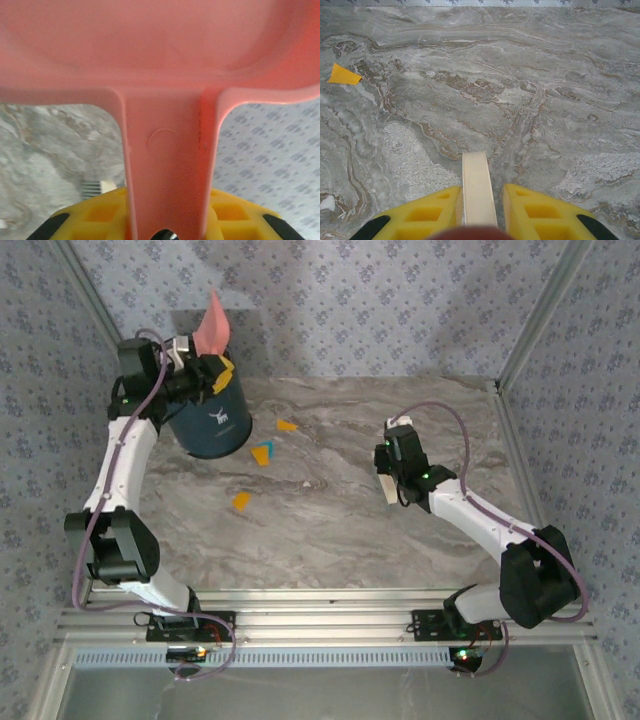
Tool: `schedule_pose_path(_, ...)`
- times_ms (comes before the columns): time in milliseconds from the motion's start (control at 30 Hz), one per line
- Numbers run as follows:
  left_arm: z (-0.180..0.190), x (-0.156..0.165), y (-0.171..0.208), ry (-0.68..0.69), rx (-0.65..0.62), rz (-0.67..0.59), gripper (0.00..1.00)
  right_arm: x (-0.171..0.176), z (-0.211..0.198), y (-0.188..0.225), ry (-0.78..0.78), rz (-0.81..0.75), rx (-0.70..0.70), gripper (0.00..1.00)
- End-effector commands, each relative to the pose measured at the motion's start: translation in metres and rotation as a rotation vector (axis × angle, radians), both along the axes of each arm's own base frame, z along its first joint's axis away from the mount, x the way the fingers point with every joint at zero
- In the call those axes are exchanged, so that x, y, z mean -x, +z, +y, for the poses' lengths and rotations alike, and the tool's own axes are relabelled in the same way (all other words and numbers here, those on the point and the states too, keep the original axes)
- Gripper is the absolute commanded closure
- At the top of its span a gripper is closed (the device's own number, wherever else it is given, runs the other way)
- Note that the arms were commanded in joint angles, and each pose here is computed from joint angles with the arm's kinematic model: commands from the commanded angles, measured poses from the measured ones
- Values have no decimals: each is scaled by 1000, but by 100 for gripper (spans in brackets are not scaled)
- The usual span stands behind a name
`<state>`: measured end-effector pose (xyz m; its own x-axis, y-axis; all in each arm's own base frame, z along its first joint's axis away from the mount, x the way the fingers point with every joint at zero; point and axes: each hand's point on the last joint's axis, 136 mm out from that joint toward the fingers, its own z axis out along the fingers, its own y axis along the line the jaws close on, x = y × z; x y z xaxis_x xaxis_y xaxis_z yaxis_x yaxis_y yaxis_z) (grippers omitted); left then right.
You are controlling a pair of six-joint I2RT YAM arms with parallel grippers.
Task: Sweep away the paper scraps from the table
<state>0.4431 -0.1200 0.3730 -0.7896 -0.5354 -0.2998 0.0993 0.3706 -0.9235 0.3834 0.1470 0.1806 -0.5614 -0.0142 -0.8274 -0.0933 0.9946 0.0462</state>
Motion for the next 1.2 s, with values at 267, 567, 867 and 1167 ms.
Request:
schedule_pose_path(267,14,50,-43,-133,-448,-36,100,1,10,27,37,-79,-123,100)
schedule_pose_path(567,9,71,-54,-175,-684,-179,100,-7,50,44,137,-47,-335,100)
schedule_pose_path(867,11,77,-73,-115,-809,-248,100,-42,103,55,153,-15,-632,100)
schedule_pose_path(1167,19,82,-84,-51,-867,-284,100,-94,142,56,107,10,-874,100)
